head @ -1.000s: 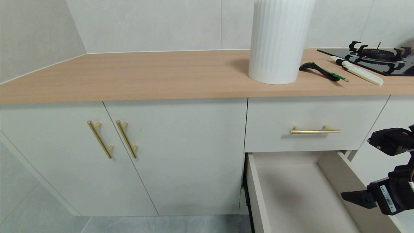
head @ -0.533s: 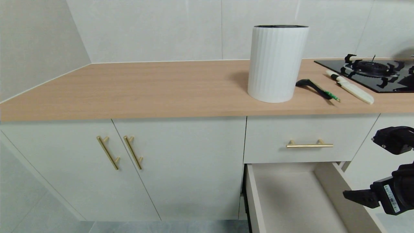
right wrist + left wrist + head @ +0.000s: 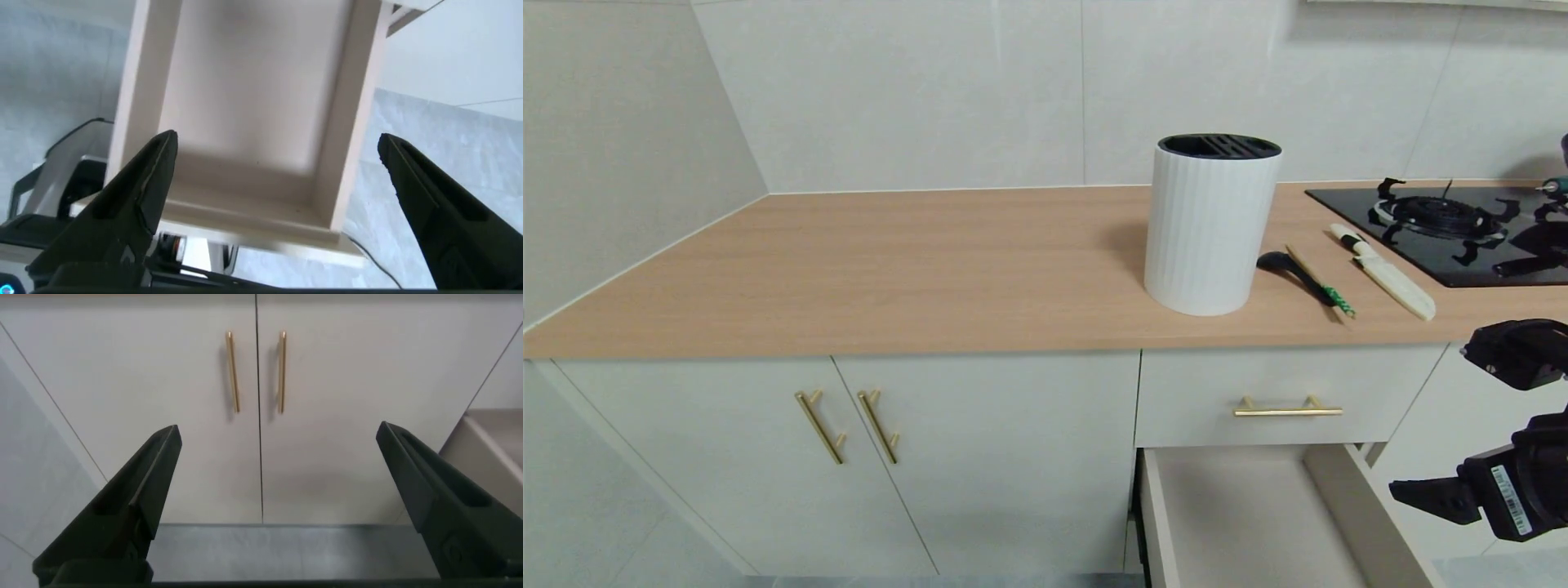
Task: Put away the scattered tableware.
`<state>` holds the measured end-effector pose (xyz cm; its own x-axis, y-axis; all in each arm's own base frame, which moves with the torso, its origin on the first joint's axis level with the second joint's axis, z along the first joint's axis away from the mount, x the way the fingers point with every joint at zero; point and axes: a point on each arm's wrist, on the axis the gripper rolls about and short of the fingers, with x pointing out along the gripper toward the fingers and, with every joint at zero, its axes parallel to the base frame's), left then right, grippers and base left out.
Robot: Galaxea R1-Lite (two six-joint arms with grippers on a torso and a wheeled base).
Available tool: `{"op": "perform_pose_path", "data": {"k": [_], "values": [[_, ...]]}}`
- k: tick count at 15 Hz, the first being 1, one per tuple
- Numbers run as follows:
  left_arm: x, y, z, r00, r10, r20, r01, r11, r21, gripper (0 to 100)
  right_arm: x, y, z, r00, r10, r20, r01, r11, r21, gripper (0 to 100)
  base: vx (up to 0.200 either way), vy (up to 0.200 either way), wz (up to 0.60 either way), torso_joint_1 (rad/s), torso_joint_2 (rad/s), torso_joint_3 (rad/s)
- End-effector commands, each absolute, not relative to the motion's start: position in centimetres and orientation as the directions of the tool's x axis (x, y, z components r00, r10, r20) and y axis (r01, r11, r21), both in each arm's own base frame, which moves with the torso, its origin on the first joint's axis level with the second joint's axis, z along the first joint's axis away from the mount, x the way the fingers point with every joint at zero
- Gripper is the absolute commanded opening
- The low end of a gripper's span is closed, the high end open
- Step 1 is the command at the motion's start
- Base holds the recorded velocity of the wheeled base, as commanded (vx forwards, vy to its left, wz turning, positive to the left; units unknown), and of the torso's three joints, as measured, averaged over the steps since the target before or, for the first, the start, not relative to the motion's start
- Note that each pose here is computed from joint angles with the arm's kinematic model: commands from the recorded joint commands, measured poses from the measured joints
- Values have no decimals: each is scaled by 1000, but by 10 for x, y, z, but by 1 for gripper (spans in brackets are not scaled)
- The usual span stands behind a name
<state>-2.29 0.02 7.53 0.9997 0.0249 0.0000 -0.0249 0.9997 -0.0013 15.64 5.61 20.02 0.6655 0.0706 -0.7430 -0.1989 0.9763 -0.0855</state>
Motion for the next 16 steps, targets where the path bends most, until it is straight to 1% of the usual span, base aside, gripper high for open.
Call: {"op": "perform_pose_path", "data": {"k": [1, 4, 5, 6, 8, 9, 10, 11, 13, 16], "values": [[-23, 0, 75, 1000, 26, -2, -26, 1000, -2, 100, 157, 56, 200, 666, 70, -743, -199, 976, -86, 100, 0, 0, 0, 188, -486, -281], [-23, 0, 75, 1000, 26, -2, -26, 1000, -2, 100, 160, 58, 203, 698, 89, -711, -199, 977, -73, 100, 0, 0, 0, 165, -390, -227], [-23, 0, 75, 1000, 26, -2, -26, 1000, -2, 100, 166, 60, 207, 727, 102, -679, -193, 979, -60, 100, 0, 0, 0, 51, -129, -85], [-23, 0, 75, 1000, 26, -2, -26, 1000, -2, 100, 174, 63, 214, 758, 111, -643, -187, 981, -51, 100, 0, 0, 0, 32, -76, -51], [-23, 0, 75, 1000, 26, -2, -26, 1000, -2, 100, 201, 63, 230, 781, 83, -619, -140, 989, -44, 100, 0, 0, 0, 0, 0, 0], [-23, 0, 75, 1000, 26, -2, -26, 1000, -2, 100, 225, 64, 232, 767, 56, -639, -112, 993, -48, 100, 0, 0, 0, 0, 0, 0], [-23, 0, 75, 1000, 26, -2, -26, 1000, -2, 100, 262, 69, 237, 752, 33, -658, -66, 998, -25, 100, 0, 0, 0, 0, 0, 0], [-23, 0, 75, 1000, 26, -2, -26, 1000, -2, 100, 283, 74, 238, 737, 22, -676, -19, 1000, 11, 100, 0, 0, 0, 0, 0, 0], [-23, 0, 75, 1000, 26, -2, -26, 1000, -2, 100, 300, 78, 233, 721, 5, -693, 42, 998, 52, 100, 0, 0, 0, 0, 0, 0], [-23, 0, 75, 1000, 26, -2, -26, 1000, -2, 100, 319, 70, 213, 688, -71, -722, 120, 993, 17, 100, 0, 0, 0, 0, 0, 0]]}}
